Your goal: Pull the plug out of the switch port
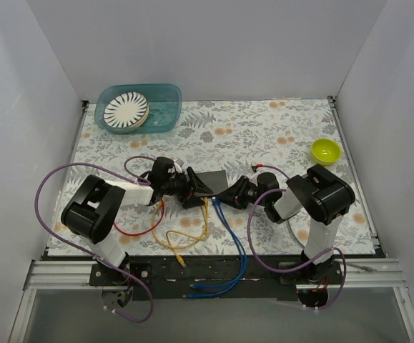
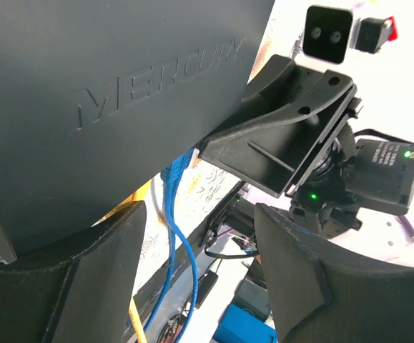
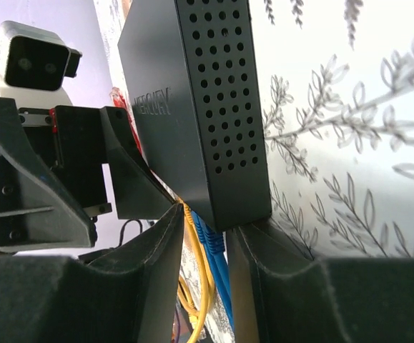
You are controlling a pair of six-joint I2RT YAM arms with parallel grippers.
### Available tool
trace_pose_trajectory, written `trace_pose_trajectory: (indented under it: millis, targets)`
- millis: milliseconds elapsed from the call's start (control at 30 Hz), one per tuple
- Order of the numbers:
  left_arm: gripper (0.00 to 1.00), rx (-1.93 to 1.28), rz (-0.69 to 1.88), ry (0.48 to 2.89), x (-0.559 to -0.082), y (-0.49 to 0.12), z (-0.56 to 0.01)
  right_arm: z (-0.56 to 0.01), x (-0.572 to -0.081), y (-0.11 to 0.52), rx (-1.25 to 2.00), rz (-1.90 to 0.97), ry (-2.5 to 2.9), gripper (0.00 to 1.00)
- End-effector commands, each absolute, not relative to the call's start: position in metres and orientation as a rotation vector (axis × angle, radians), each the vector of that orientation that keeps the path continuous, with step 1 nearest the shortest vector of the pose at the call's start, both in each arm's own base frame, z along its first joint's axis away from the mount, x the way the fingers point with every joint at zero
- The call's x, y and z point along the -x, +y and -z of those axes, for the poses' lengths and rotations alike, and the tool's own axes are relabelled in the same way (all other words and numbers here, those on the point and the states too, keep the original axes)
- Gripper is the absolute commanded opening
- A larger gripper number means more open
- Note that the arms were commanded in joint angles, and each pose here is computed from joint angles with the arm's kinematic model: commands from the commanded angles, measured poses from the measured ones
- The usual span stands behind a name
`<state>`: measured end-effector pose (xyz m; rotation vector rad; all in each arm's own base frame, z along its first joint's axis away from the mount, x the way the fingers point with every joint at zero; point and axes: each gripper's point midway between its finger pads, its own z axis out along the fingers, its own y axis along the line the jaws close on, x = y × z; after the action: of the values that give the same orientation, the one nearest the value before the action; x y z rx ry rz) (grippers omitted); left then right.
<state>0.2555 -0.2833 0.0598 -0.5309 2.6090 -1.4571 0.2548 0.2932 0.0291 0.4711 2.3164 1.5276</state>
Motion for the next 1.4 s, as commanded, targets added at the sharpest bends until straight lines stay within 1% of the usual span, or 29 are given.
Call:
trace_pose_trajectory:
  millis: [0,67,133,167,200,233,300,400,533,600,633,800,1000,1200,1300,1367]
  targets:
    - [0.62,0.597,1.324,2.655,-0.255,-0.270,-0.039,-0.023,-0.262,0.297,-0.402,-1.477,2.354,0.36]
    - [0.63,0.598,1.322,2.654,-0.256,-0.270,-0.038,-0.022,-0.260,0.297,-0.405,-1.483,2.361,0.36]
    - [0.62,0.600,1.322,2.652,-0.256,-0.270,-0.039,-0.021,-0.259,0.296,-0.407,-1.483,2.360,0.30]
    - [0.62,0.600,1.322,2.652,-0.256,-0.270,-0.039,-0.022,-0.259,0.295,-0.417,-1.485,2.356,0.26]
    - [0.62,0.600,1.322,2.652,-0.256,-0.270,-0.039,-0.022,-0.258,0.295,-0.414,-1.493,2.351,0.17]
    - [0.62,0.600,1.322,2.652,-0.256,-0.270,-0.039,-0.022,-0.257,0.295,-0.415,-1.501,2.350,0.13]
    - [0.62,0.601,1.323,2.651,-0.256,-0.270,-0.039,-0.022,-0.256,0.295,-0.426,-1.514,2.347,0.06]
    - [0.62,0.608,1.339,2.639,-0.260,-0.273,-0.044,-0.022,-0.253,0.295,-0.413,-1.527,2.347,0.01]
    - [0.63,0.607,1.398,2.609,-0.268,-0.282,-0.056,-0.018,-0.246,0.295,-0.334,-1.506,2.388,0.01]
    - [0.63,0.591,1.410,2.611,-0.271,-0.288,-0.057,-0.008,-0.242,0.293,-0.307,-1.452,2.466,0.01]
    - [0.63,0.581,1.414,2.606,-0.275,-0.292,-0.058,-0.004,-0.241,0.291,-0.241,-1.419,2.483,0.01]
    - [0.62,0.612,1.389,2.644,-0.280,-0.300,-0.039,0.011,-0.231,0.284,-0.160,-1.317,2.600,0.01]
    - [0.62,0.661,1.368,2.666,-0.281,-0.301,-0.023,0.019,-0.214,0.277,-0.074,-1.265,2.685,0.01]
    - [0.61,0.678,1.357,2.650,-0.283,-0.300,-0.021,0.004,-0.199,0.270,0.034,-1.219,2.693,0.01]
    - [0.61,0.674,1.358,2.639,-0.284,-0.300,-0.023,-0.004,-0.200,0.263,0.079,-1.160,2.688,0.01]
    - [0.61,0.666,1.373,2.621,-0.286,-0.301,-0.028,-0.006,-0.206,0.251,0.058,-1.048,2.708,0.01]
